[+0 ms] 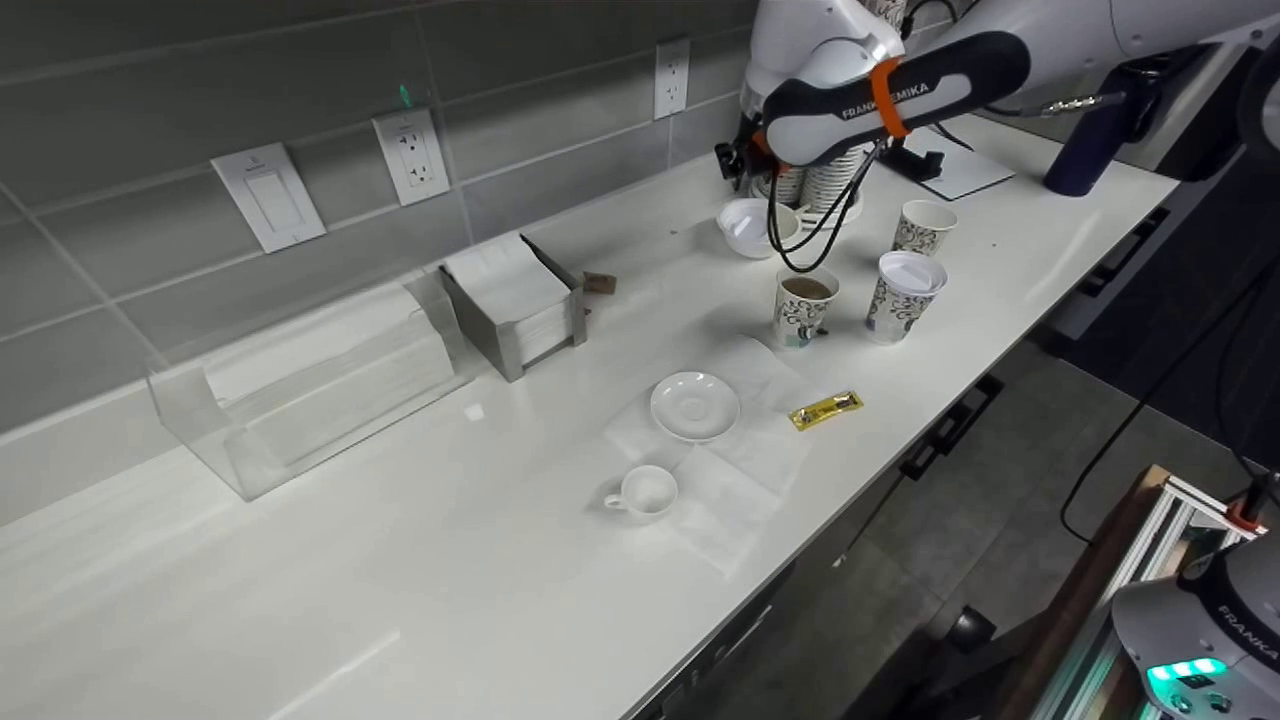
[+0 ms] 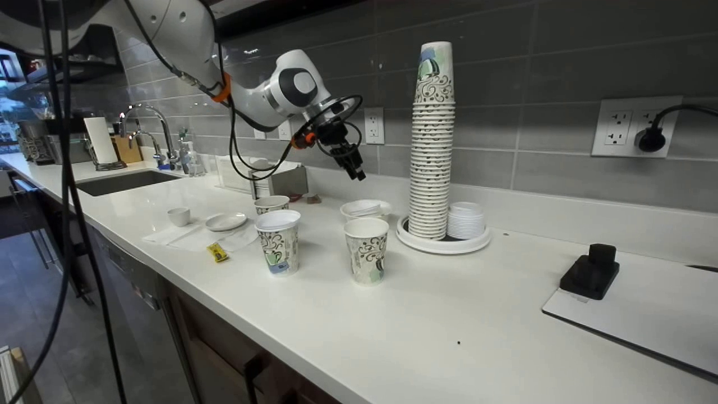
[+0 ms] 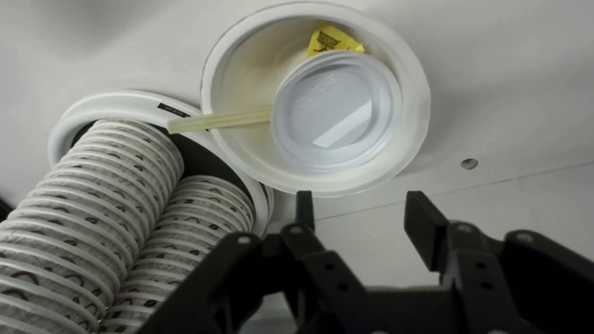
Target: Put the lid in the bowl
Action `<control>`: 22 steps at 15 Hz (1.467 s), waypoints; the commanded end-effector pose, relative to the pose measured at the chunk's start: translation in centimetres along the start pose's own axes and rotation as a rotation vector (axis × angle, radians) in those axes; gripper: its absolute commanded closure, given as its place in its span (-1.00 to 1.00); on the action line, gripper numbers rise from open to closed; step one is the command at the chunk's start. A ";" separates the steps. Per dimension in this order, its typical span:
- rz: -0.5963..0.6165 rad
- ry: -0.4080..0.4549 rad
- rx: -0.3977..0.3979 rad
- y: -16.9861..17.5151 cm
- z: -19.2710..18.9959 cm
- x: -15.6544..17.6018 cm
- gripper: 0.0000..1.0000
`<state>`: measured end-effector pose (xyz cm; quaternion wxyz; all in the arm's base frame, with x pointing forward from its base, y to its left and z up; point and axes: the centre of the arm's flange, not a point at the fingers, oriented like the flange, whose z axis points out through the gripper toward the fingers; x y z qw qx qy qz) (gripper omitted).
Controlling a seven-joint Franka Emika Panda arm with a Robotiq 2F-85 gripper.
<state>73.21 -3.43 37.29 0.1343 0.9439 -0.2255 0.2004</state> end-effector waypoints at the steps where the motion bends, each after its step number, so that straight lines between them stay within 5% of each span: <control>1: 0.028 -0.055 0.010 2.1 -4.8 1.0 -0.74; 3: -0.005 -0.122 0.039 4.1 -6.7 -0.1 -0.97; 10: -0.158 -0.374 0.205 11.4 -8.3 -8.1 -1.00; 15: -0.227 -0.325 0.320 17.3 -11.1 -13.3 -1.00; 21: -0.041 -0.181 0.351 23.4 -17.3 -18.6 -1.00; 22: -0.116 -0.247 0.316 20.7 -14.1 -14.5 -1.00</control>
